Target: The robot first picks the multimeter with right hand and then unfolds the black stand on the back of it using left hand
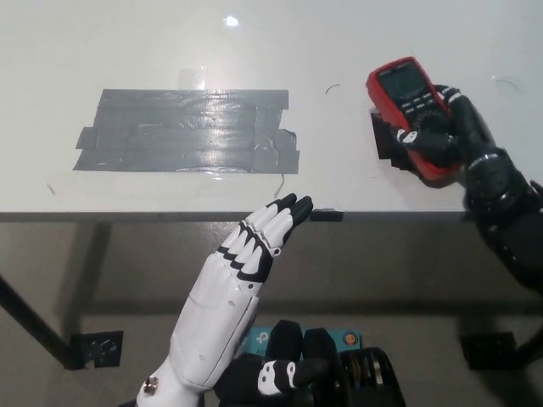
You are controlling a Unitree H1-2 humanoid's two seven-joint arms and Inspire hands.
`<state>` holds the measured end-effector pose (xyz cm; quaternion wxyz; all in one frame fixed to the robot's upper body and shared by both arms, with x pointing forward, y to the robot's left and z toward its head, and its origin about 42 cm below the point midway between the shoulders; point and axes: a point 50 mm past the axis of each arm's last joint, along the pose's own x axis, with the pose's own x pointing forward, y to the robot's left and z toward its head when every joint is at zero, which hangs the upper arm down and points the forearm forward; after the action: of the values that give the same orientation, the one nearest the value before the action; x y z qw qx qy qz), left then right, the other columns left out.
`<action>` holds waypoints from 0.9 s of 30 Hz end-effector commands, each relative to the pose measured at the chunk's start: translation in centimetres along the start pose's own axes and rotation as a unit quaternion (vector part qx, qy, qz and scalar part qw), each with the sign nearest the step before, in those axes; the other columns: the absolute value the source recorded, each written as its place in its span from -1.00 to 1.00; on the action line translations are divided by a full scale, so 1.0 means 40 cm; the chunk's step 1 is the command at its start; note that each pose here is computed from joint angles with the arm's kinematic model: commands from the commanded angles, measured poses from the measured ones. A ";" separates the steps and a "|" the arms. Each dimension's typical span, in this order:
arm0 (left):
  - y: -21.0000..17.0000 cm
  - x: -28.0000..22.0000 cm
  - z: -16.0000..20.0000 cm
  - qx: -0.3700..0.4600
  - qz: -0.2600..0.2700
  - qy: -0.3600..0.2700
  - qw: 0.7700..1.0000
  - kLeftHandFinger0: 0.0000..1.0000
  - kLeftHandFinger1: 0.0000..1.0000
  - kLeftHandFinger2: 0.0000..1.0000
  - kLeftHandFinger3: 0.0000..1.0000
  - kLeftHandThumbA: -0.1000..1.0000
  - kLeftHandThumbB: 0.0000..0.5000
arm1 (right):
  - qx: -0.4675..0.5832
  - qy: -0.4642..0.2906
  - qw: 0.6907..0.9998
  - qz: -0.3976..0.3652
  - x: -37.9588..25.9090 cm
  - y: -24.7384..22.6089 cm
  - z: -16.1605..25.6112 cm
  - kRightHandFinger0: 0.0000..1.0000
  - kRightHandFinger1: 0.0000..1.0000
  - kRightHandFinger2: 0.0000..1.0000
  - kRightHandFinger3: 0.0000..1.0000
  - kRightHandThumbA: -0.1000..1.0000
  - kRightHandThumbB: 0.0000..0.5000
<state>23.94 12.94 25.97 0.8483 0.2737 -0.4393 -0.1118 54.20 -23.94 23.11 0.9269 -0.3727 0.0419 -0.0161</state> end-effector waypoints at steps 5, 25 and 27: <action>0.018 0.002 0.015 -0.010 0.010 -0.028 1.000 1.00 1.00 1.00 1.00 1.00 0.09 | -0.247 -0.067 0.963 0.089 0.067 -0.121 0.184 1.00 1.00 1.00 1.00 0.30 0.80; 0.021 0.008 0.010 -0.007 0.008 -0.028 1.000 1.00 1.00 1.00 1.00 1.00 0.11 | -0.311 -0.100 0.940 0.095 0.036 -0.114 0.199 1.00 1.00 1.00 1.00 0.87 1.00; 0.020 0.008 0.010 -0.009 0.009 -0.028 1.000 1.00 1.00 1.00 1.00 1.00 0.11 | -0.328 -0.117 0.936 0.057 0.034 -0.119 0.202 1.00 1.00 1.00 1.00 1.00 1.00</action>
<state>24.04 13.28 26.00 0.8488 0.2694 -0.4399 -0.1159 55.66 -22.06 27.93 0.7776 -0.6123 0.0252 0.1405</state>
